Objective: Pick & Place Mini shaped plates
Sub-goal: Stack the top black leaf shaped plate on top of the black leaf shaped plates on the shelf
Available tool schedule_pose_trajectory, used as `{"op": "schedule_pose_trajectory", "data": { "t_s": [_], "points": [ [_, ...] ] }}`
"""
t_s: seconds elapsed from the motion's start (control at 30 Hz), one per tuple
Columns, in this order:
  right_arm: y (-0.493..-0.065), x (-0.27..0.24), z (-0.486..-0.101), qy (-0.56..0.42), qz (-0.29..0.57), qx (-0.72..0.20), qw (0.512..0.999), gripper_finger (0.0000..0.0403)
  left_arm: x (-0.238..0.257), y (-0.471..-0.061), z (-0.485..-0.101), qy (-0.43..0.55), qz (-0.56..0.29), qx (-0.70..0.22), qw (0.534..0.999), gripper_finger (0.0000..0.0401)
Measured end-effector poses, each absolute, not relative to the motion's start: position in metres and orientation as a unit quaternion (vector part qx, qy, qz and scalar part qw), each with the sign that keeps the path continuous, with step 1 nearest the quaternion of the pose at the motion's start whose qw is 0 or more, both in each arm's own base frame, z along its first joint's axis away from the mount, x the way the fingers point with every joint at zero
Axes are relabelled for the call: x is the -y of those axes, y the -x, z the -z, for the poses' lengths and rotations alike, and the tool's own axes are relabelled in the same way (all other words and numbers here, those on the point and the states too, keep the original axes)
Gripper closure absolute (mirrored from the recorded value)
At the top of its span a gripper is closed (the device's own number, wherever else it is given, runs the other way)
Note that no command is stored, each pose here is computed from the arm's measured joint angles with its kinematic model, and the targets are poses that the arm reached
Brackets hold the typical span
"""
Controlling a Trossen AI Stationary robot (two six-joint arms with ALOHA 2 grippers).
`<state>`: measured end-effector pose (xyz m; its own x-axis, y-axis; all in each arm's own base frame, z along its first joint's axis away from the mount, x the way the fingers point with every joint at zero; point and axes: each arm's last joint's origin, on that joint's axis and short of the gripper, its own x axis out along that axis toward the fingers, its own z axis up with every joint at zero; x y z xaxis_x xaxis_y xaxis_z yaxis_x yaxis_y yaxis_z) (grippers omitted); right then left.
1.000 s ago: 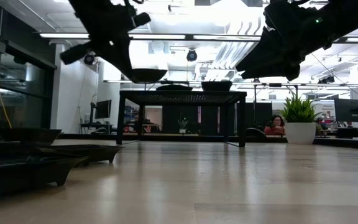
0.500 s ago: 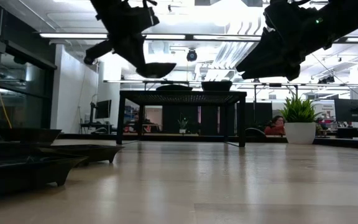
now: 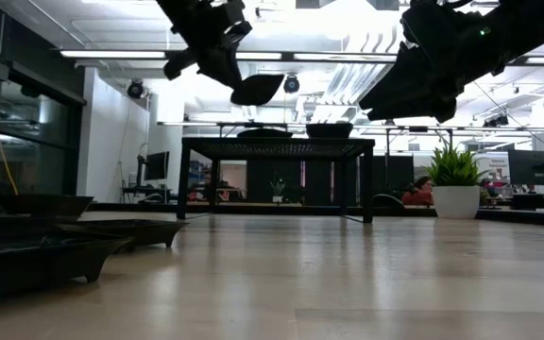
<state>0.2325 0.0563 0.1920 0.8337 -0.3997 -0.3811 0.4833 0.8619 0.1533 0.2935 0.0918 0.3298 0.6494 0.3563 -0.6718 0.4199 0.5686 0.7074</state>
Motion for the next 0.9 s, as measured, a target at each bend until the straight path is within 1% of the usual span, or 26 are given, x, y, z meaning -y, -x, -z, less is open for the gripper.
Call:
{"op": "schedule_pose_trajectory", "data": {
  "t_s": [0.1,0.27,0.47,0.7,0.9],
  "points": [
    [-0.232,-0.056,-0.192,-0.122,0.232,-0.171,0.950,0.0226,-0.103,-0.292,-0.334,-0.451,0.020,-0.400,0.798,0.0401],
    [-0.232,-0.056,-0.192,-0.122,0.232,-0.171,0.950,0.0226,-0.118,-0.290,-0.338,-0.409,-0.026,-0.386,0.826,0.0401],
    [-0.232,-0.056,-0.192,-0.122,0.233,-0.171,0.950,0.0226,-0.120,-0.292,-0.342,-0.400,-0.032,-0.356,0.844,0.0401],
    [-0.232,-0.056,-0.192,-0.121,0.237,-0.170,0.949,0.0226,-0.126,-0.307,-0.327,-0.388,-0.032,-0.363,0.846,0.0401],
    [-0.232,-0.056,-0.191,-0.118,0.238,-0.175,0.948,0.0226,-0.127,-0.318,-0.312,-0.403,-0.065,-0.408,0.817,0.0401]
  ]
}}
